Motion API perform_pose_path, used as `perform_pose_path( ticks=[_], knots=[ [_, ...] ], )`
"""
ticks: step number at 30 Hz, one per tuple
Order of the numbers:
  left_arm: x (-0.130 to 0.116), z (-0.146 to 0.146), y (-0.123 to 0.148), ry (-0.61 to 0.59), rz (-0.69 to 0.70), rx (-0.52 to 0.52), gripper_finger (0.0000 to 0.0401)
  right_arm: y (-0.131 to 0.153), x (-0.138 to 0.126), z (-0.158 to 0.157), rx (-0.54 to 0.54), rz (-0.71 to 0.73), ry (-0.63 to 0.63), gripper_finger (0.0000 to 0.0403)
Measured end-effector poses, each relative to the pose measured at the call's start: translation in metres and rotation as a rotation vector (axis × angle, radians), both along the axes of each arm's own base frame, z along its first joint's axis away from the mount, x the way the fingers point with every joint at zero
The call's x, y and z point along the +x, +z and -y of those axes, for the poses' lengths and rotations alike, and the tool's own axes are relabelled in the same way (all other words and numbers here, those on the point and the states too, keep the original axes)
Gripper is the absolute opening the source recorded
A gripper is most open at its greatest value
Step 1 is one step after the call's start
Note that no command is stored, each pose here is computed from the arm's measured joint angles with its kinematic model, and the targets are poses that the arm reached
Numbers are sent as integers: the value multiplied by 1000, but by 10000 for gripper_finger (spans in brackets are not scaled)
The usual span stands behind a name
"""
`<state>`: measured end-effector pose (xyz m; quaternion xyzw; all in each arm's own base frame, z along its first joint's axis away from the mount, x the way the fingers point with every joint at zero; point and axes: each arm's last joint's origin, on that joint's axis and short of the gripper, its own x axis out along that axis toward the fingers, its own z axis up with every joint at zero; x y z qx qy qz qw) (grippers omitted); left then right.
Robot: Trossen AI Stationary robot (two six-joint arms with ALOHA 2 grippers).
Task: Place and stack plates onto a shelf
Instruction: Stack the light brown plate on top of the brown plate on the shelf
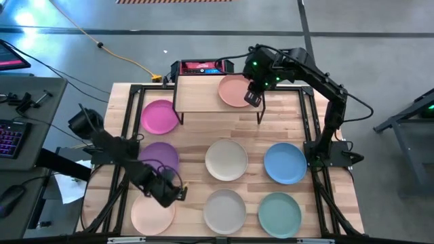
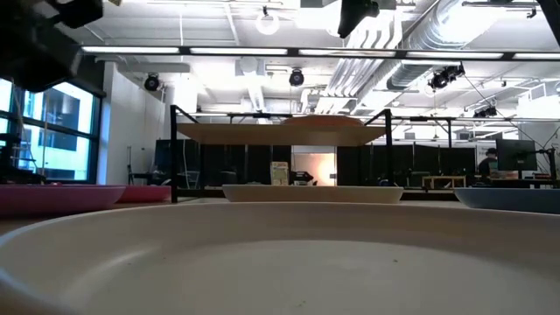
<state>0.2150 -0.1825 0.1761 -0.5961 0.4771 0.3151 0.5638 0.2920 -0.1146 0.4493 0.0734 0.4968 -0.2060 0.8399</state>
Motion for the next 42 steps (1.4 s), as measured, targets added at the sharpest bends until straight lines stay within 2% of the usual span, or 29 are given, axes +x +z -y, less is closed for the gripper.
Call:
perform_pose_path(
  ticks=[7,14,20,25,29,36,42],
  knots=[
    [-3,16,-14,52,-29,-25,72,0,0,0,-1,0,1,62],
    [-5,20,-18,66,-43,-31,72,0,0,0,1,0,3,62],
    [-5,25,-11,32,-39,-19,72,0,0,0,2,1,3,62],
    [-23,28,1,-6,-159,39,72,0,0,0,2,0,3,62],
    [-38,20,17,-28,-195,62,72,0,0,0,2,1,3,62],
    [-64,-14,51,-166,-237,164,72,0,0,0,6,2,6,62],
    [-74,-35,66,-397,-230,229,72,0,0,0,6,2,6,62]
  ],
)
